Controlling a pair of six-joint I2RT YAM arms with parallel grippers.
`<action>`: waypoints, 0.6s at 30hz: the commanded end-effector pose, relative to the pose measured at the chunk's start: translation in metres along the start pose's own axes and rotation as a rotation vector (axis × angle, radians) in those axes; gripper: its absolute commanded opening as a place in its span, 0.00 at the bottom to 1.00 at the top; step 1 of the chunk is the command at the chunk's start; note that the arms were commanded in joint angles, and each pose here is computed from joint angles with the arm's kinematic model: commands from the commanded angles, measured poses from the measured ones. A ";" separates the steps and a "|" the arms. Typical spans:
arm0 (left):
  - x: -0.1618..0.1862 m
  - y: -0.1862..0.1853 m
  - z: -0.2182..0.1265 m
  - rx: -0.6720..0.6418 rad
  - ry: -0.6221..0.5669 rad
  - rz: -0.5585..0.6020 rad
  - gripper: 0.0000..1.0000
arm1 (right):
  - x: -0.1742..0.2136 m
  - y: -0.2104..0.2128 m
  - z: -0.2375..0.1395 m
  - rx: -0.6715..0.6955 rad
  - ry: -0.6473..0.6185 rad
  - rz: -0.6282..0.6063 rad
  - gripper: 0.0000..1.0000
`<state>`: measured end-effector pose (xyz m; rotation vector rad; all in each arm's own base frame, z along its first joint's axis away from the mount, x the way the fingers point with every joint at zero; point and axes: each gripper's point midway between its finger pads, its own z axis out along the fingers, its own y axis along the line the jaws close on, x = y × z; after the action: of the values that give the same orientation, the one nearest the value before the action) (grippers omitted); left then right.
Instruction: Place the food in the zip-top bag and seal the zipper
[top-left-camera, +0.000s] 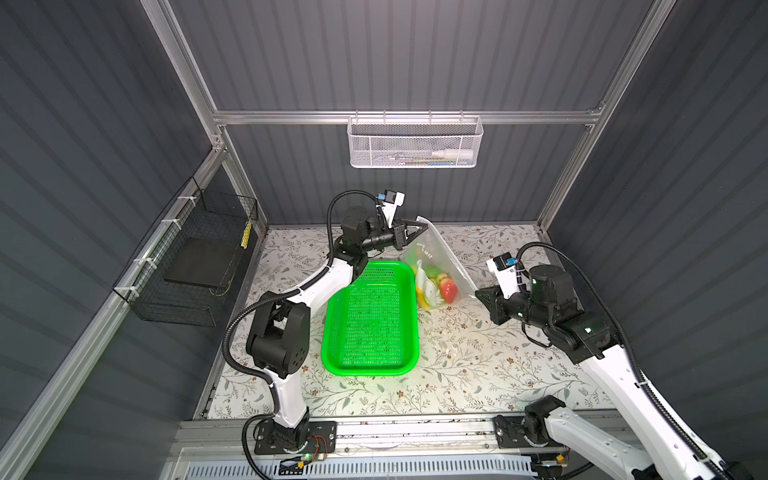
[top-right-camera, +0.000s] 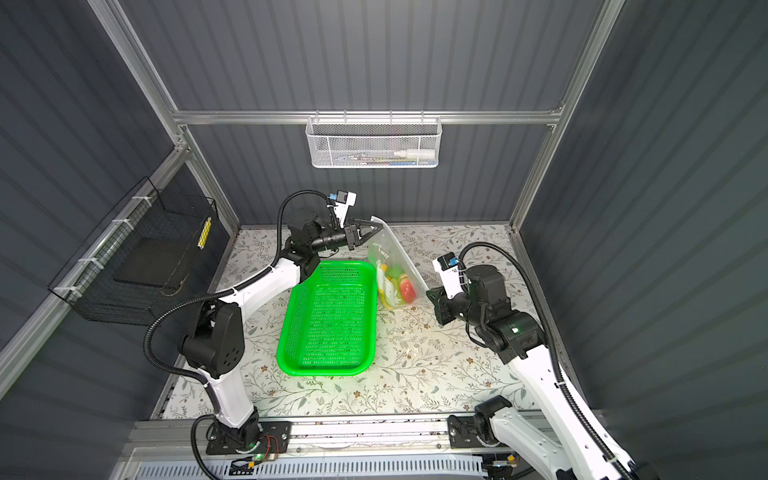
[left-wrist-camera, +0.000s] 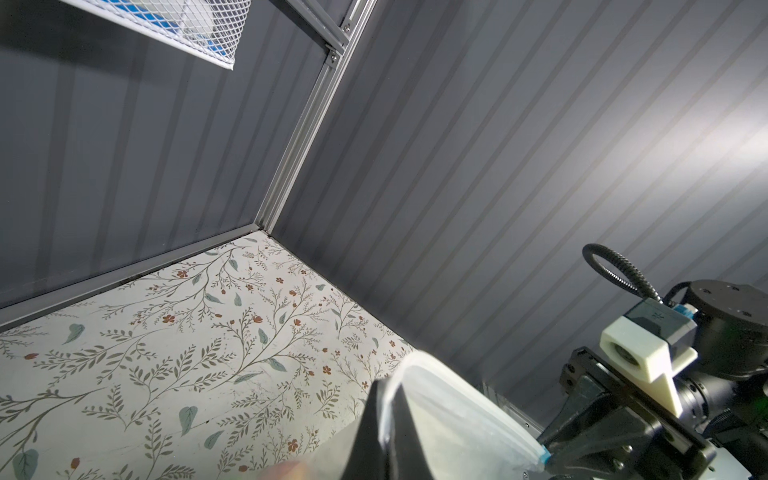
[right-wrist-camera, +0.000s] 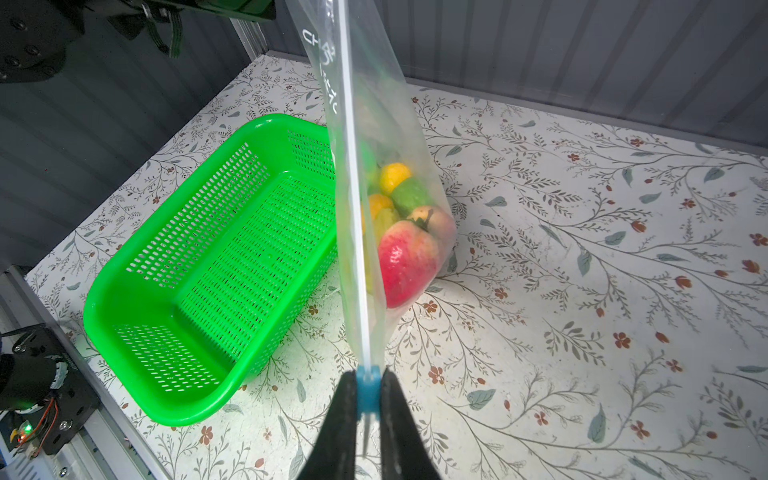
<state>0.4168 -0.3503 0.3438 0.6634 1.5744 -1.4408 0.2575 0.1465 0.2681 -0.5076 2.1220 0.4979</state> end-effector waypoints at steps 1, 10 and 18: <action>-0.022 0.001 -0.006 -0.017 -0.071 0.047 0.00 | 0.010 0.000 -0.002 0.001 0.059 0.031 0.24; 0.001 -0.023 0.011 0.068 -0.012 0.037 0.00 | -0.060 -0.009 -0.006 0.066 -0.136 -0.079 0.78; 0.007 -0.031 0.016 0.096 0.010 0.032 0.00 | -0.091 -0.020 0.029 0.097 -0.103 -0.219 0.86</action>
<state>0.3965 -0.3718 0.3489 0.7178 1.5393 -1.4820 0.3207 0.1586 0.3157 -0.5786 1.9985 0.3537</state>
